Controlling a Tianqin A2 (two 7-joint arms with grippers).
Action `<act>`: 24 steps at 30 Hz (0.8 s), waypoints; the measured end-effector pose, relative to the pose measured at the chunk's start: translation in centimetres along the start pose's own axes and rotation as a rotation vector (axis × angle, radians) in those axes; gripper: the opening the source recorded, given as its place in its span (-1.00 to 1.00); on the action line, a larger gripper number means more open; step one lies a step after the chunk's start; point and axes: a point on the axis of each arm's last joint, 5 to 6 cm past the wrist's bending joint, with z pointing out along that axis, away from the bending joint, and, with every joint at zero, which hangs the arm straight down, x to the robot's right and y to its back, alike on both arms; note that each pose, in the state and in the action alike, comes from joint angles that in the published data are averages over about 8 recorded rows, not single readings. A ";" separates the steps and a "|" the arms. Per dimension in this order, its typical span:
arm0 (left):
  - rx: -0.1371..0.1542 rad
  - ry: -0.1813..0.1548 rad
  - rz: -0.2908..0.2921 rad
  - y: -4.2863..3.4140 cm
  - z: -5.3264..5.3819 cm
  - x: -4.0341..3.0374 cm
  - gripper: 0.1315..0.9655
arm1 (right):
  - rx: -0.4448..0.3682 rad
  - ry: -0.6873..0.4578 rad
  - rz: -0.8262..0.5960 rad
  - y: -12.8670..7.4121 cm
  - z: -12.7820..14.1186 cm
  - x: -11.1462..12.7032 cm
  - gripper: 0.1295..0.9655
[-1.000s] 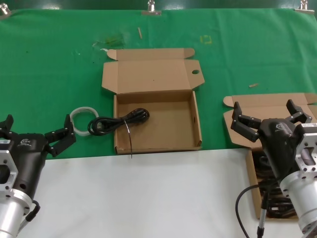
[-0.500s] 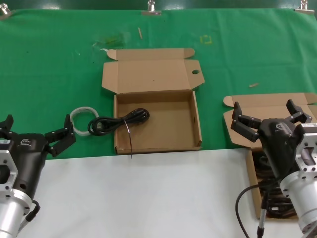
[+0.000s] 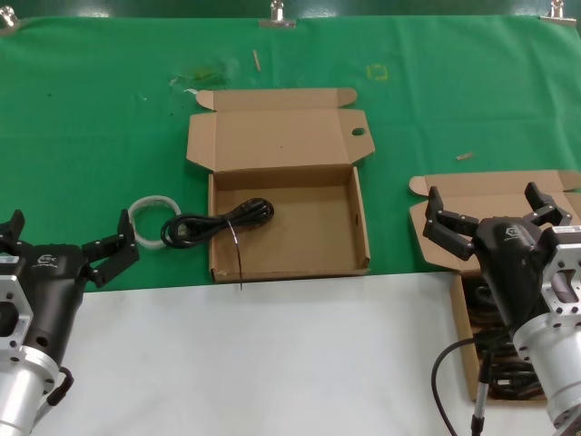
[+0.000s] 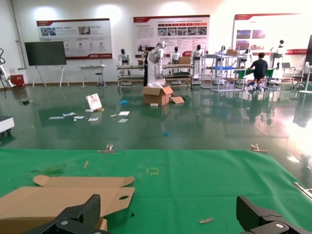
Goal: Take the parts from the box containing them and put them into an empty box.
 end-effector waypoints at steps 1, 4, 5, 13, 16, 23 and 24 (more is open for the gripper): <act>0.000 0.000 0.000 0.00 0.0 0.00 1.00 | 0.000 0.000 0.000 0.0 0.0 0.0 1.00; 0.000 0.000 0.000 0.00 0.0 0.00 1.00 | 0.000 0.000 0.000 0.0 0.0 0.0 1.00; 0.000 0.000 0.000 0.00 0.0 0.00 1.00 | 0.000 0.000 0.000 0.0 0.0 0.0 1.00; 0.000 0.000 0.000 0.00 0.0 0.00 1.00 | 0.000 0.000 0.000 0.0 0.0 0.0 1.00; 0.000 0.000 0.000 0.00 0.0 0.00 1.00 | 0.000 0.000 0.000 0.0 0.0 0.0 1.00; 0.000 0.000 0.000 0.00 0.0 0.00 1.00 | 0.000 0.000 0.000 0.0 0.0 0.0 1.00; 0.000 0.000 0.000 0.00 0.0 0.00 1.00 | 0.000 0.000 0.000 0.0 0.0 0.0 1.00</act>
